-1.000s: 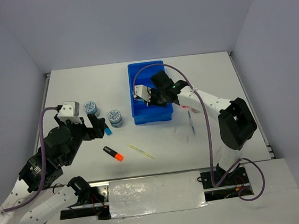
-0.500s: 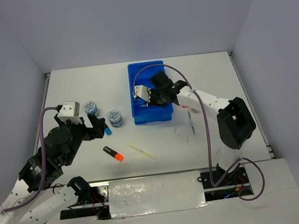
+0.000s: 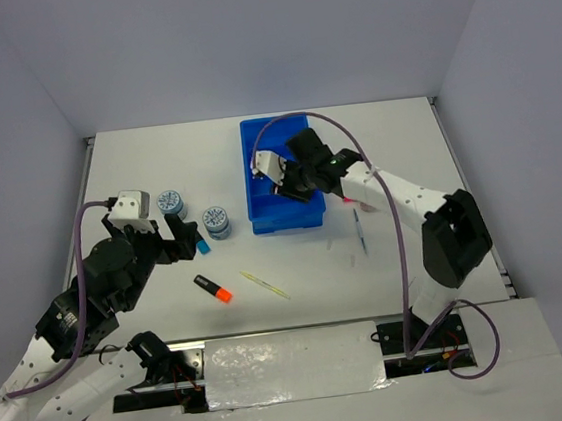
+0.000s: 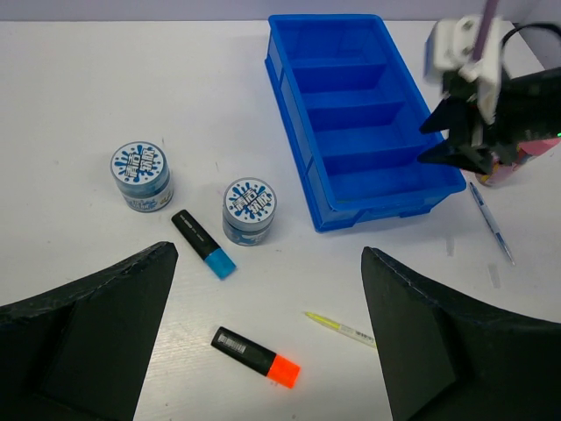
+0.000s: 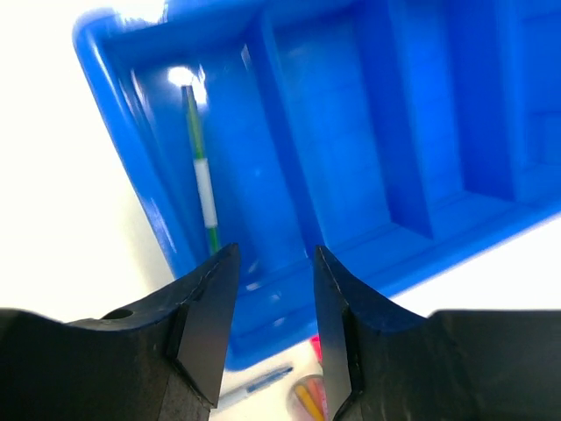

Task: Sort the stationery into containers
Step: Place the pen in the storage box, then pick up the pen from the center of the board.

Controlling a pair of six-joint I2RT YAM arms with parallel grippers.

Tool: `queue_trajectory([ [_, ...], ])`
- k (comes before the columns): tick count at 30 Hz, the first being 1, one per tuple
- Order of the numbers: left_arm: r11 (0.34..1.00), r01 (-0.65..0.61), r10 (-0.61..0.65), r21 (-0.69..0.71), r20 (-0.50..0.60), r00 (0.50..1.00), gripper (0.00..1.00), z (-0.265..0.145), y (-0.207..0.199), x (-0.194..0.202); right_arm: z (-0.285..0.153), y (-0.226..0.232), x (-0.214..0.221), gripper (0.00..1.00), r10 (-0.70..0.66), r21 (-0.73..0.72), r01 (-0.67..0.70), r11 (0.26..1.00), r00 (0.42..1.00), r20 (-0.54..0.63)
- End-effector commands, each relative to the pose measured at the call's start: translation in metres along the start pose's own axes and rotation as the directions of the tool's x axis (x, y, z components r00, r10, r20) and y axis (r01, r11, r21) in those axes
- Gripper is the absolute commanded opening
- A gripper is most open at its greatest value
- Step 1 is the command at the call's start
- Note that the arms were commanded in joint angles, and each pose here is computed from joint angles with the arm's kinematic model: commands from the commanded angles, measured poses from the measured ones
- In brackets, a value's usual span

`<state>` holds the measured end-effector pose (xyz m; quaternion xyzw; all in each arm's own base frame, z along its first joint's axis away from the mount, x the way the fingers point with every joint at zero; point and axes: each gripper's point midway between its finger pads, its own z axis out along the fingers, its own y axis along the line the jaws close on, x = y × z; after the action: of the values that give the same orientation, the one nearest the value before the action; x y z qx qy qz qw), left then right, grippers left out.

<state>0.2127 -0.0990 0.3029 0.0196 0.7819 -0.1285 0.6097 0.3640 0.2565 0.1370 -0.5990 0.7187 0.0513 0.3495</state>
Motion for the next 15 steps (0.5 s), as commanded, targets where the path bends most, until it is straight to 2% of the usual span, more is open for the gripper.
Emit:
queue_trajectory([
  [1,1.0,0.002,-0.002,-0.002,0.028,1.0,0.99,0.003,-0.001,-0.008,-0.07,-0.037,-0.074,0.47,0.078,0.141,-0.121,0.983,0.957,0.279],
  [3,1.0,0.005,-0.004,-0.012,0.021,1.0,0.99,0.003,0.0,-0.007,-0.113,-0.048,-0.099,0.49,0.101,0.198,-0.193,0.961,0.912,0.399],
  [5,1.0,0.007,-0.007,-0.02,0.02,1.0,0.99,0.004,0.001,-0.007,-0.154,-0.05,-0.108,0.49,0.188,0.215,-0.333,0.918,0.845,0.501],
  [6,1.0,0.01,-0.009,-0.029,0.019,1.0,0.99,0.004,0.002,-0.007,-0.171,-0.056,-0.115,0.49,0.198,0.234,-0.386,0.892,0.8,0.566],
  [7,0.999,0.013,-0.013,-0.04,0.018,1.0,0.99,0.004,0.004,-0.006,-0.184,-0.056,-0.115,0.5,0.269,0.211,-0.484,0.849,0.74,0.616],
  [8,0.999,0.018,-0.017,-0.043,0.019,1.0,0.99,0.004,0.004,-0.007,-0.183,-0.052,-0.104,0.5,0.315,0.203,-0.54,0.817,0.712,0.627],
  [9,0.998,0.032,-0.032,-0.052,0.017,0.999,0.99,0.005,0.004,-0.006,-0.209,-0.057,-0.101,0.48,0.344,0.207,-0.631,0.747,0.634,0.692],
  [11,0.996,0.038,-0.038,-0.078,0.001,0.999,0.99,0.007,0.007,-0.003,-0.208,-0.047,-0.086,0.48,0.383,0.194,-0.667,0.719,0.614,0.69],
  [13,0.992,0.042,-0.046,-0.117,-0.031,0.998,0.99,0.011,0.009,0.001,-0.212,-0.037,-0.072,0.59,0.436,0.179,-0.704,0.688,0.597,0.674],
  [15,0.99,0.039,-0.047,-0.139,-0.055,0.997,0.99,0.016,0.008,0.003,-0.21,-0.024,-0.059,0.61,0.51,0.147,-0.745,0.65,0.572,0.642],
])
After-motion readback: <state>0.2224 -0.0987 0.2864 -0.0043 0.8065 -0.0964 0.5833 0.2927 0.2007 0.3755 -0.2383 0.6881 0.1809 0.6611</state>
